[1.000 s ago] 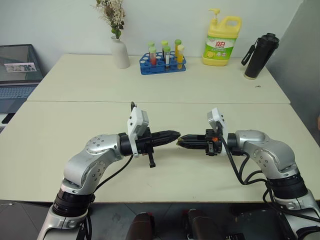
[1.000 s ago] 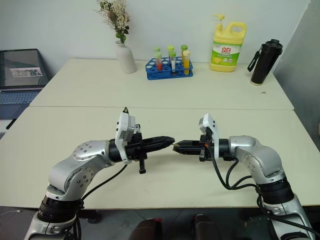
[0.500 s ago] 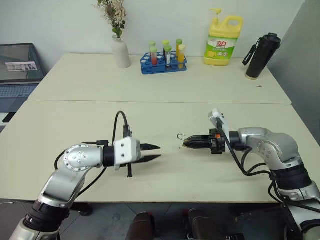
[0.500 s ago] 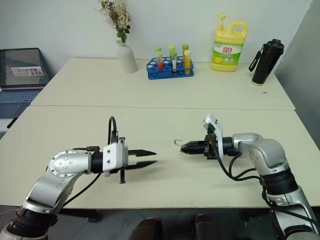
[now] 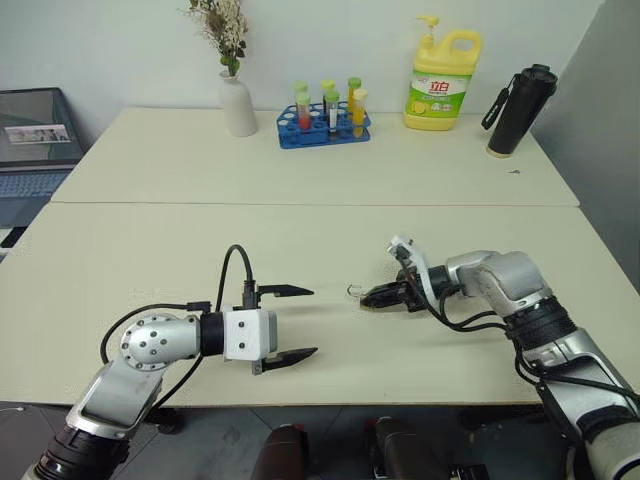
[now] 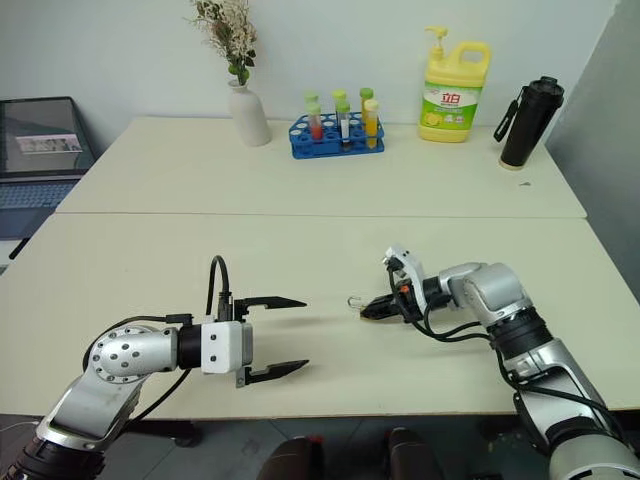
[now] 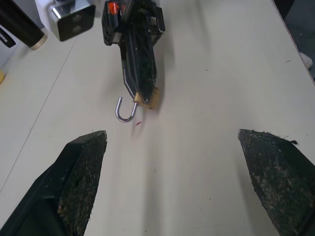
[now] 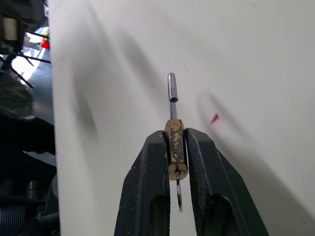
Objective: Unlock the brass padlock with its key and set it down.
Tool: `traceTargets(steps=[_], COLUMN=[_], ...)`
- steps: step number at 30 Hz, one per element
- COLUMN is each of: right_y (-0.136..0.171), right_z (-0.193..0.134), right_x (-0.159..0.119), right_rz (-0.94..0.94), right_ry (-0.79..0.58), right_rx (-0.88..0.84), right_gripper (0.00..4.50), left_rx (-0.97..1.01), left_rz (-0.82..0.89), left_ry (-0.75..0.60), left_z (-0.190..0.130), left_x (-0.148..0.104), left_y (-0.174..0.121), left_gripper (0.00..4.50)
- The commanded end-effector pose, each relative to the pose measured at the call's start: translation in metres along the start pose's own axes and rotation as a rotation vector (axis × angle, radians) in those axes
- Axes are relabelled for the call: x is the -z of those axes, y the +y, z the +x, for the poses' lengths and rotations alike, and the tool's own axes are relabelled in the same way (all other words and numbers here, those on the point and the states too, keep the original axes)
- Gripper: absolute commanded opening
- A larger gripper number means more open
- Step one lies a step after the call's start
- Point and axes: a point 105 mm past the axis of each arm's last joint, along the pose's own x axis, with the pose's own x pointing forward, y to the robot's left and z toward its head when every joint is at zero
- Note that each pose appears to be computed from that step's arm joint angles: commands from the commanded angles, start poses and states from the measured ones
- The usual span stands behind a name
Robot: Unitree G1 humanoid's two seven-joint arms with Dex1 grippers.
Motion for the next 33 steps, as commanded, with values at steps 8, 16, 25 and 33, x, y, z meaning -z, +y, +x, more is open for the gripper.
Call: traceTargets(steps=[8,16,25,33], right_y=[-0.017,0.001,0.032,0.032], right_z=[-0.024,-0.062,-0.095,-0.096], right_x=[-0.005,-0.002,0.007,0.01], right_rz=[-0.164,-0.373,-0.666,-0.681], right_ry=[0.04,-0.086,-0.142,-0.129], right_rx=[0.108,0.124,0.221,0.266], right_gripper=[2.07,3.04,3.04,3.04], left_rx=[-0.053,-0.157,-0.068,0.014], left_rz=[-0.049,-0.325,-0.323,-0.298], left_ry=[-0.058,0.018,0.063,0.033], left_z=[0.006,-0.002,-0.01,-0.01], left_x=[-0.013,0.003,0.003,-0.001], left_y=[0.009,0.023,0.018,0.011], left_gripper=[4.5,4.5,4.5,4.5])
